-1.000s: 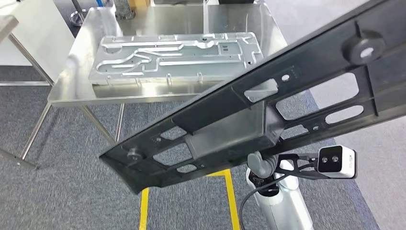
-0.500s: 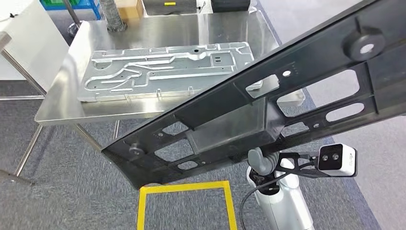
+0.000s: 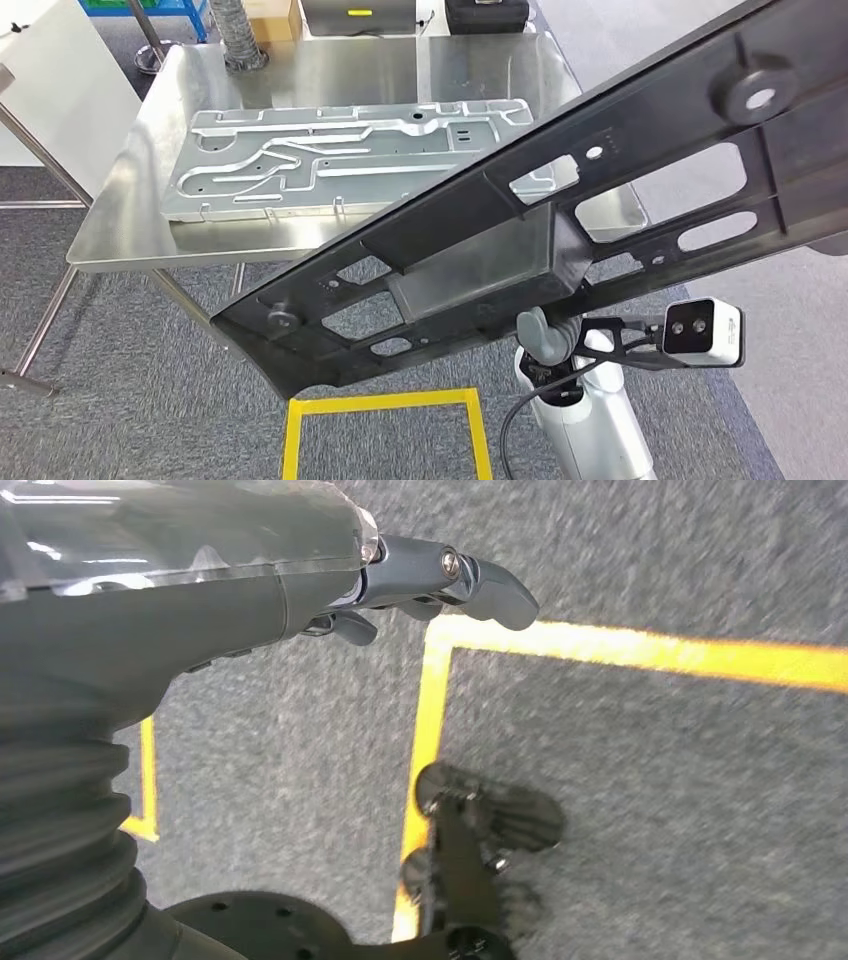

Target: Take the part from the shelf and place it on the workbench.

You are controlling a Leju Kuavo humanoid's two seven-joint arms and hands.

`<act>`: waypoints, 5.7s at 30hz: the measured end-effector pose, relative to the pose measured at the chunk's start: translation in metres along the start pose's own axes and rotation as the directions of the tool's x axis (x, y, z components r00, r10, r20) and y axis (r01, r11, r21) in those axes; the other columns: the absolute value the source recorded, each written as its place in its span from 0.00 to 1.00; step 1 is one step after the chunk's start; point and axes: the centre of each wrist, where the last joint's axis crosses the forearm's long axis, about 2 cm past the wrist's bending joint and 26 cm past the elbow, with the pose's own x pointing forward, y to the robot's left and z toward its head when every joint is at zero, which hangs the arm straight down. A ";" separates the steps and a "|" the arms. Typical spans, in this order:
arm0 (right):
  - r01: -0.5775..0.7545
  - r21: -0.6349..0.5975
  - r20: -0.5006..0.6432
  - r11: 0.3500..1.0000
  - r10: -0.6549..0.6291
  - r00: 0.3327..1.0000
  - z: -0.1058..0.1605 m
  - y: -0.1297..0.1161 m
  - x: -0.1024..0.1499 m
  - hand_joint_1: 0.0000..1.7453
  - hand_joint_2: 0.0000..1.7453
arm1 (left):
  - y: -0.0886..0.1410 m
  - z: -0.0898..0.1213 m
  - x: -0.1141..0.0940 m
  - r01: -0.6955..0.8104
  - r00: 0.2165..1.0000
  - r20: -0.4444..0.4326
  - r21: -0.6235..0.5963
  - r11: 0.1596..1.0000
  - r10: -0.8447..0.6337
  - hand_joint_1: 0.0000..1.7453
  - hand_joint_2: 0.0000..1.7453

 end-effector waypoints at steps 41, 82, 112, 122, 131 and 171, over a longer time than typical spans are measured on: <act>-0.025 -0.027 0.001 0.999 0.026 1.000 0.000 -0.002 0.004 1.00 1.00 | -0.001 -0.001 0.002 0.008 1.000 0.013 -0.008 1.000 -0.008 0.00 1.00; -0.048 -0.080 0.001 0.996 0.048 0.999 0.001 -0.008 -0.004 1.00 1.00 | -0.001 0.001 -0.004 -0.001 1.000 0.002 -0.007 1.000 0.001 0.00 1.00; -0.971 0.238 -0.377 0.019 0.923 -0.074 -0.074 -0.148 -0.005 1.00 1.00 | -0.010 0.001 0.001 -0.009 0.999 0.042 -0.042 0.999 0.011 0.00 1.00; -0.709 0.678 -0.140 -0.193 0.913 -0.383 -0.098 -0.134 -0.078 1.00 1.00 | -0.018 -0.001 0.012 -0.002 0.998 0.062 -0.053 0.999 0.005 0.00 1.00; -0.463 0.870 -0.069 -0.173 0.885 -0.461 -0.092 -0.112 -0.127 1.00 1.00 | -0.024 0.001 0.006 -0.012 0.999 0.048 -0.053 0.999 0.015 0.00 1.00; 0.047 0.999 0.050 -0.026 0.759 -0.649 -0.030 -0.103 -0.149 1.00 1.00 | -0.038 0.002 0.013 0.018 0.999 0.030 -0.083 0.996 -0.015 0.00 1.00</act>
